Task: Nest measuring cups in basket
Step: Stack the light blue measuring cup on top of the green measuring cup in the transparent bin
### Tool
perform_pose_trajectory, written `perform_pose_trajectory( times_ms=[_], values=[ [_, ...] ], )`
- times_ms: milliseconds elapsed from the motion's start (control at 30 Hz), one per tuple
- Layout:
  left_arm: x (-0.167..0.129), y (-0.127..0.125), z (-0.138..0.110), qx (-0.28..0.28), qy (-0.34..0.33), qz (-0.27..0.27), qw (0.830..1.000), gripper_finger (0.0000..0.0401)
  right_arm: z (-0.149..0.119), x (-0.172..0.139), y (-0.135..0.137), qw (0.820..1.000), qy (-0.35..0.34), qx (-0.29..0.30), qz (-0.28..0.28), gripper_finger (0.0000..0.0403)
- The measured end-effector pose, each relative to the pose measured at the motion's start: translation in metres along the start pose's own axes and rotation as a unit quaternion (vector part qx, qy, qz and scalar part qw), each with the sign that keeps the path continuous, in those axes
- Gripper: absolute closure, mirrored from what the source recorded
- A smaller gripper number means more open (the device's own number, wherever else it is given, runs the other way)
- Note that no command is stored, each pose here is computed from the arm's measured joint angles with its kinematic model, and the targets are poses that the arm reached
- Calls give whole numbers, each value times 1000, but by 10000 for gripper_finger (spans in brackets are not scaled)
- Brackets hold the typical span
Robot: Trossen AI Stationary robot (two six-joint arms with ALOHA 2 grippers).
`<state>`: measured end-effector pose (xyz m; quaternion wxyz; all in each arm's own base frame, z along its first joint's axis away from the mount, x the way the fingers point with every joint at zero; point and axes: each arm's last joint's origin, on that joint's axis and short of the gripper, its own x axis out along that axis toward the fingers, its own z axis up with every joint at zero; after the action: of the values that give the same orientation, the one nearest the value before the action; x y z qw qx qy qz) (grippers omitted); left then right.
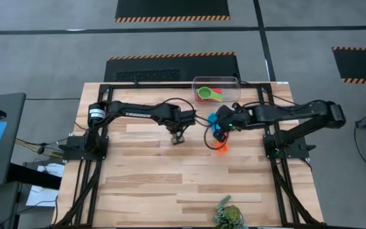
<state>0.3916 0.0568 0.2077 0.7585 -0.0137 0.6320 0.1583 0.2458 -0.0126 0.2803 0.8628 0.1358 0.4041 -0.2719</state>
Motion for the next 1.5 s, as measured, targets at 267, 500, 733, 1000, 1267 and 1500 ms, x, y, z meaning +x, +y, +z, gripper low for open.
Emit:
perform_pose_trajectory(
  times_ms=[267,500,733,1000,1267,1500],
  values=[
    [10,7,-32,-6,122,83,989,401,-1,47,-5,995,99,13,1,377],
    [15,8,-59,-5,166,87,982,401,-8,81,-6,985,171,2,0,377],
    [-8,18,-99,-50,127,114,984,401,-10,85,-6,983,183,2,2,377],
    [-25,30,-146,-136,-44,66,988,401,-5,80,-15,986,167,12,-14,377],
    [-25,30,-166,-247,-161,-11,956,401,-4,91,-26,982,185,30,-32,376],
    [-24,30,-165,-269,-171,-16,948,401,-7,108,-24,977,212,27,-1,338]
  ],
)
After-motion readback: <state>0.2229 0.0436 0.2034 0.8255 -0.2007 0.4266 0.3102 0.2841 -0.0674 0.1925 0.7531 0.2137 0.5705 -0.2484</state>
